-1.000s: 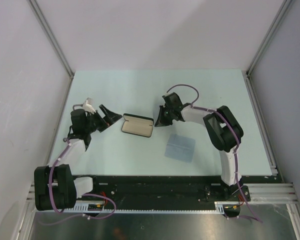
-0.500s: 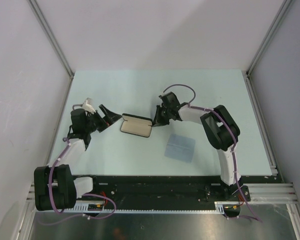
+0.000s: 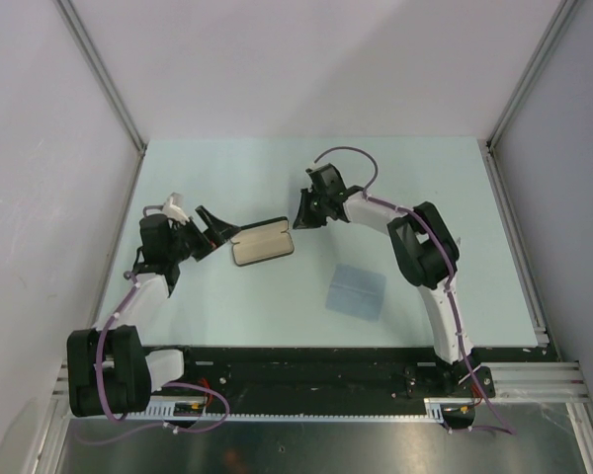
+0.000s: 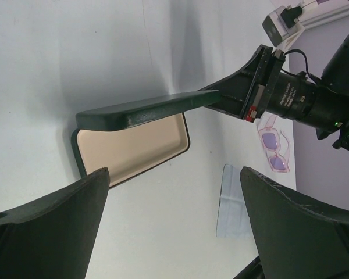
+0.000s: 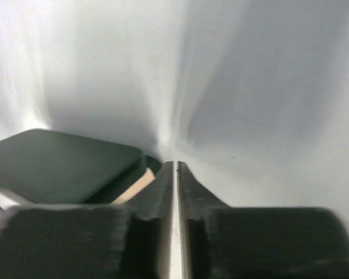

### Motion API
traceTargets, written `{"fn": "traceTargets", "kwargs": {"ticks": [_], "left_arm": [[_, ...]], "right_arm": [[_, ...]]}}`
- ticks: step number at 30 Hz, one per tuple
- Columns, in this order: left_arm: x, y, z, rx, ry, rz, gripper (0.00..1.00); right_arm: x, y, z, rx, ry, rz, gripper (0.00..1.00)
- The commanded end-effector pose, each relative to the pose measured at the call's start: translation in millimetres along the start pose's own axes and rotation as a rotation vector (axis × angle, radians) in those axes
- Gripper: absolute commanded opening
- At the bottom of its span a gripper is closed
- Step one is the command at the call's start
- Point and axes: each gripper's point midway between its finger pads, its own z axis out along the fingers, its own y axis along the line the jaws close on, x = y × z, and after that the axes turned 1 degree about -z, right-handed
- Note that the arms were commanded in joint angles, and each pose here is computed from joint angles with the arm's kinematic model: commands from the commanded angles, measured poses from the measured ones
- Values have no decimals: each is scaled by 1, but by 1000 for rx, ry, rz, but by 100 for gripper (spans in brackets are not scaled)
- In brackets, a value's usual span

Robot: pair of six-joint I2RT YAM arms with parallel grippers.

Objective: Organize the sunglasses
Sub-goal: Place the sunglasses case at the center of the board, then fold the glasses cleaning cloth at the center of the board.

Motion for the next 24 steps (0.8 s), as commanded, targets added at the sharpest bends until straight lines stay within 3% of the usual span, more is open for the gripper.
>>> {"fn": "traceTargets", "kwargs": {"ticks": [1, 3, 4, 7, 13, 16, 21, 24], "left_arm": [[-17, -23, -5, 58, -36, 80, 100], [-18, -28, -5, 70, -36, 101, 100], [-18, -30, -5, 73, -34, 107, 100], [-17, -38, -3, 88, -22, 126, 100], [-7, -56, 10, 109, 28, 120, 100], [-3, -67, 18, 106, 32, 125, 100], [4, -79, 31, 89, 37, 97, 100], [0, -87, 38, 109, 48, 102, 100]], "right_arm": [[-23, -22, -21, 120, -77, 3, 23], [-42, -20, -44, 165, -159, -32, 41], [-41, -25, -49, 188, -168, -39, 63], [-57, -23, -82, 216, -232, -49, 99], [-60, -35, -131, 231, -250, 30, 100], [-51, -55, -163, 343, -316, 59, 100], [-14, -93, -205, 575, -259, 101, 100], [10, -99, -222, 597, -256, 98, 100]]}}
